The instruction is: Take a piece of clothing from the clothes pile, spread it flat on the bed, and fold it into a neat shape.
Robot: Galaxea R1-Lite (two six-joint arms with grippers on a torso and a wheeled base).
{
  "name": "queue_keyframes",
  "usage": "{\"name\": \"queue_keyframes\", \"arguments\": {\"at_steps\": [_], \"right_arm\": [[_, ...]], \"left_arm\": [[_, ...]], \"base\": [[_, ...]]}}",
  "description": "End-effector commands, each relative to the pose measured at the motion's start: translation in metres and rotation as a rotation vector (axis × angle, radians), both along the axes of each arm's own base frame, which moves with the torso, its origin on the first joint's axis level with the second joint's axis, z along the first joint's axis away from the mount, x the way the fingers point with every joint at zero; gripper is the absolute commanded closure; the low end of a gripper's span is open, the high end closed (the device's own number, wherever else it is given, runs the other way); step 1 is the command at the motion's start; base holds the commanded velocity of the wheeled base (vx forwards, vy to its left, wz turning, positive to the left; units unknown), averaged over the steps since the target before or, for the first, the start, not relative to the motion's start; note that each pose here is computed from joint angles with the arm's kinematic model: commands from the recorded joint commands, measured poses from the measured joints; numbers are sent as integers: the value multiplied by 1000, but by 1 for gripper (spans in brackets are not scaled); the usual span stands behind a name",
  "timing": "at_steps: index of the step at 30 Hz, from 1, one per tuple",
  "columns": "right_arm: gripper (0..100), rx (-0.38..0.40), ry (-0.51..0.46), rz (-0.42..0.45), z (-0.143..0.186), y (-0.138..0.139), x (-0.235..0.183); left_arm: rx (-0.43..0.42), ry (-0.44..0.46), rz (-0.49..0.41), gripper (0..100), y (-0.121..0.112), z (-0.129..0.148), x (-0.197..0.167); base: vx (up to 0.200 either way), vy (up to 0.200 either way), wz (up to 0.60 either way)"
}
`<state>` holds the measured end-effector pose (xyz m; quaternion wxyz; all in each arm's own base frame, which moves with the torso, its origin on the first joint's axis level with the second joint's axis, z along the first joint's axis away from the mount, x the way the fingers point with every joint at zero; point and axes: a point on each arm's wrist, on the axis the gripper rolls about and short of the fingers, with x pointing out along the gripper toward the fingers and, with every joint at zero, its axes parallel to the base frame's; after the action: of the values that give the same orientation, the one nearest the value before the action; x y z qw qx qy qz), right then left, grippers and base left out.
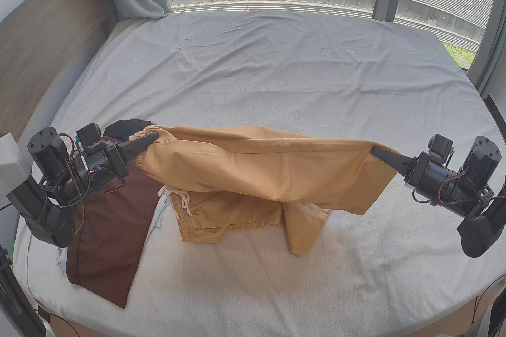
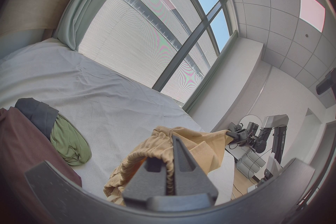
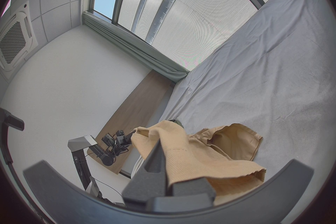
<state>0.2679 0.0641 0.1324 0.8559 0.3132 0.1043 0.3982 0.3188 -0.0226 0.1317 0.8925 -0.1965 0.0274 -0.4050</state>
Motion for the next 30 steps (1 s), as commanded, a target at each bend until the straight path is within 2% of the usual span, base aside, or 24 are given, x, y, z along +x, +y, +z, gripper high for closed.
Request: {"name": "queue_keyframes", "arguments": {"at_steps": [1,7,13,26,30], "right_arm": [[100,2,-9,-14,2,-4,2],[100,3,-12,-33,3,-9,3],[100,3,-21,-54,4,-15,6],[100,2,-32,-73,6,-20,8],[100,2,-32,-73,6,-20,8]], "left_arm": [[0,-1,0,100,0,0,1],[3,-6,2,100,1,0,2],[44,-40,15,100,1,-6,8],[44,-56,34,100,3,-4,13],[39,-60,64,100,4,-3,15]], "base": [[0,0,0],[0,0,0],[0,0,0],[0,0,0],[0,0,0]]}}
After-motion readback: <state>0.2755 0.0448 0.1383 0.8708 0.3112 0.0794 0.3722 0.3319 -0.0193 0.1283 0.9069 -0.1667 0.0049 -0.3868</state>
